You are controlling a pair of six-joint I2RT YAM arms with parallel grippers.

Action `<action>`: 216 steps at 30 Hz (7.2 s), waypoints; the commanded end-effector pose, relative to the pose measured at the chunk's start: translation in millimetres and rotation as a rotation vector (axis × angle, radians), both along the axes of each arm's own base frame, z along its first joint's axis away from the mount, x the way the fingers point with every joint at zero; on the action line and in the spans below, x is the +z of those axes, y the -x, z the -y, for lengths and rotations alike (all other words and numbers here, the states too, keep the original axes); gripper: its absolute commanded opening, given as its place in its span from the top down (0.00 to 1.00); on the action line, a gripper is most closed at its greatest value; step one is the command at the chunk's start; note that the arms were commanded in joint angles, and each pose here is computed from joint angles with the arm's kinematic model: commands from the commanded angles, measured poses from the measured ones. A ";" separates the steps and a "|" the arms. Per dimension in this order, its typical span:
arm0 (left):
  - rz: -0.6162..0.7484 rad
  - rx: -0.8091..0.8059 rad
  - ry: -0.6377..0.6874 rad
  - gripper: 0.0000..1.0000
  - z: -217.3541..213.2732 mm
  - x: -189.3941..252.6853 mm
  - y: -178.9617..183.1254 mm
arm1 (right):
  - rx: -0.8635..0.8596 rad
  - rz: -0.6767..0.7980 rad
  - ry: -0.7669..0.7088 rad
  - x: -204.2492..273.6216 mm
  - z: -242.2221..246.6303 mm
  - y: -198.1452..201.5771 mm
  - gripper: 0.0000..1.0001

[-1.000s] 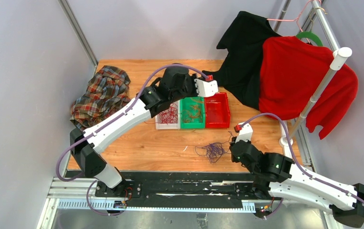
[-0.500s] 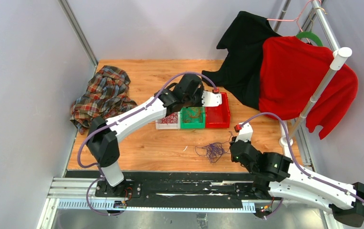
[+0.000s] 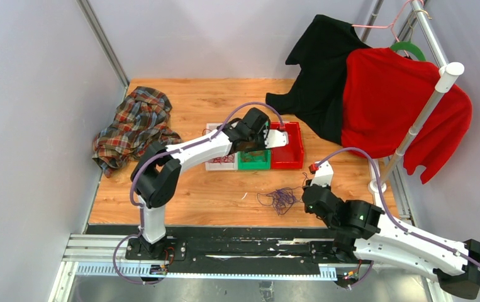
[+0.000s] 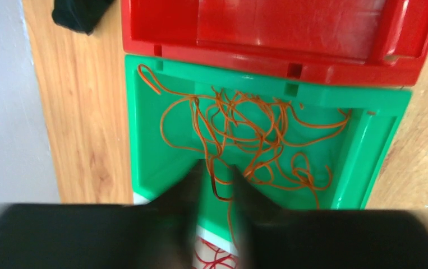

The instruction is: Untangle the cables

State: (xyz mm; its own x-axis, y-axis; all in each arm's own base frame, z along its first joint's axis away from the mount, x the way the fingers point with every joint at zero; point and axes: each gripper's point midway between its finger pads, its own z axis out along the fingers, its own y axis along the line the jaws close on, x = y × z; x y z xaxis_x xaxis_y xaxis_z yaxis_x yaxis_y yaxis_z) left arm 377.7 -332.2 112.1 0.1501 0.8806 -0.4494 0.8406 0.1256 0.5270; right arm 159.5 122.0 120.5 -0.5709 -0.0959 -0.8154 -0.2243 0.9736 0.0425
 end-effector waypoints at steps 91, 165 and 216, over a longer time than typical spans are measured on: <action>-0.387 -0.264 0.326 0.99 7.9 137.2 176.1 | 0.181 0.143 -0.316 106.2 -54.5 -7.9 0.31; 0.663 -0.440 0.904 1.00 -33.4 547.2 193.4 | 0.559 0.447 -0.357 119.7 -153.4 -13.2 0.29; 1.426 -0.226 0.829 0.99 -93.2 668.8 194.6 | 0.675 0.324 -0.357 72.6 -221.7 -14.2 0.27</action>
State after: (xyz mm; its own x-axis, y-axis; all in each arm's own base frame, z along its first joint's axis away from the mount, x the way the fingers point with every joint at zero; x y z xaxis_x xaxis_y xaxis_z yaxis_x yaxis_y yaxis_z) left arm 195.4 -259.6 765.1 0.9064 0.3875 -0.1685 -0.1490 0.6663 0.7307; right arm 183.0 308.9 214.1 -0.1947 0.0480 -0.9797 -0.7426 0.6453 0.1792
